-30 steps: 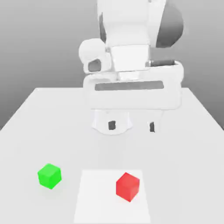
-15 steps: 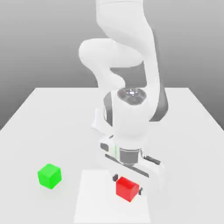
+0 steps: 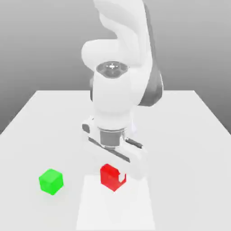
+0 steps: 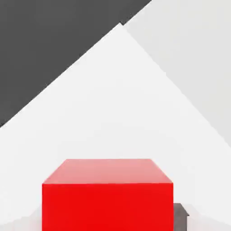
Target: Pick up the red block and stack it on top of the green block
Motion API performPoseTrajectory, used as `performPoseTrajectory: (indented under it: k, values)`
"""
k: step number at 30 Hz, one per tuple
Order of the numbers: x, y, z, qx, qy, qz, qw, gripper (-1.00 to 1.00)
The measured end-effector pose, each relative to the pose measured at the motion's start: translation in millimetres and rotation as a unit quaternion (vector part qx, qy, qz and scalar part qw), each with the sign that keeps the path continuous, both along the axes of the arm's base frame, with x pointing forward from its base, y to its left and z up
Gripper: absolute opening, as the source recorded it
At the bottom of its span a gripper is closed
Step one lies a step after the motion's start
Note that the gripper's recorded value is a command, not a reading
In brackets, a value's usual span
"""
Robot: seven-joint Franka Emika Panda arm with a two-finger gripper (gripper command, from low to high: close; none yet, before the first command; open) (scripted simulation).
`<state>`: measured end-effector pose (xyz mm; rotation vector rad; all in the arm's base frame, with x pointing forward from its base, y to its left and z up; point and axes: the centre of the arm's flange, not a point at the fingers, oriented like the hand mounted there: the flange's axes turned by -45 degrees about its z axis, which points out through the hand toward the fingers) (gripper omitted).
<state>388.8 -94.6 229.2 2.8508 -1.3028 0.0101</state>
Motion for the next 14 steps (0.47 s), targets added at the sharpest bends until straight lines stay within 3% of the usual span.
performPoseTrajectory:
  k: [4,11,12,14]
  values:
    - [-40.4,-92.4,14.4,0.003,0.001,-0.067,0.998,-1.00]
    - [-46.4,-103.9,-38.7,0.005,0.000,-0.069,0.998,-1.00]
    - [-47.3,-103.8,-45.4,0.005,0.000,-0.069,0.998,1.00]
    - [-47.3,-103.8,-45.4,0.005,0.000,-0.069,0.998,1.00]
